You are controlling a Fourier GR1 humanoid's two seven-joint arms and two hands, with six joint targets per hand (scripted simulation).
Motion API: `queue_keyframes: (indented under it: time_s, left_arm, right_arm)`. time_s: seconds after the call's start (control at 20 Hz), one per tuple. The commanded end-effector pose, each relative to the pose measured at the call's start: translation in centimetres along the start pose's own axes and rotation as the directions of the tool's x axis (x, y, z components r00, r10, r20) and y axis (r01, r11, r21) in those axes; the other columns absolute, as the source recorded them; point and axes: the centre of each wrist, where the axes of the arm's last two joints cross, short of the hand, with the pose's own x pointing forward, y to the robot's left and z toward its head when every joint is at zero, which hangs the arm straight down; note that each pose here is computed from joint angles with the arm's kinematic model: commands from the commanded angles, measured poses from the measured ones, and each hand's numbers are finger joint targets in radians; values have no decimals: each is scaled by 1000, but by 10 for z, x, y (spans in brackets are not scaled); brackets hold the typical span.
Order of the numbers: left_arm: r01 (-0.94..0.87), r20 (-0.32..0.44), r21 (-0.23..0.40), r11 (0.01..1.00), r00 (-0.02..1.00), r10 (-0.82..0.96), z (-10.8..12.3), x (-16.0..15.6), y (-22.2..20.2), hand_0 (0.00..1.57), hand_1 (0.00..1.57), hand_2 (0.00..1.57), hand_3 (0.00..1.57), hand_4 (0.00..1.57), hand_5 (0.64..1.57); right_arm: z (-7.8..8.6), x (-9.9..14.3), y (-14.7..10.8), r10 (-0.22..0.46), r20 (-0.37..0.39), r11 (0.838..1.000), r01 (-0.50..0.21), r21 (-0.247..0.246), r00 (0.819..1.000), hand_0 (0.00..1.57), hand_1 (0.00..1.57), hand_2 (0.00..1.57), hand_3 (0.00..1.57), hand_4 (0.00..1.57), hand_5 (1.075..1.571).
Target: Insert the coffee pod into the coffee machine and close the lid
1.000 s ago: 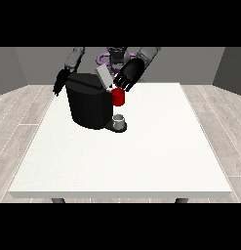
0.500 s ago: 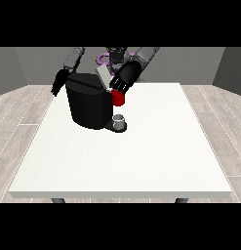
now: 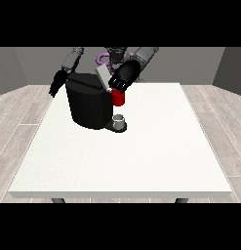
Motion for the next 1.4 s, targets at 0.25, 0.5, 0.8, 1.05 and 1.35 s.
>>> queue_keyframes:
  time_s: [0.25,0.5,0.8,1.05,1.35]
  left_arm:
    - [122,-18,19,992,992,-122,3,-10,-9,1216,1216,1228,1104,0,1571]
    - [173,-11,17,985,985,-173,5,-10,3,1160,1160,1178,1050,0,1571]
    - [113,-7,54,992,994,-113,6,-16,7,1110,1110,1129,973,0,1571]
    - [119,70,156,981,989,-131,3,4,16,1247,1247,1211,957,0,1571]
    - [135,82,175,975,985,-151,3,16,33,1232,1232,1211,967,0,1571]
  right_arm:
    - [2,2,3,-12,-17,1000,12,-5,1000,0,0,0,0,0,1571]
    - [7,-4,9,-5,9,1000,5,0,1000,0,0,0,0,0,1571]
    - [6,5,16,8,-2,1000,-8,-2,1000,0,0,0,0,0,1571]
    - [-6,10,2,-6,48,1000,7,-23,999,0,0,0,0,0,1571]
    - [-10,7,6,6,68,1000,-4,-19,998,0,0,0,0,144,1571]
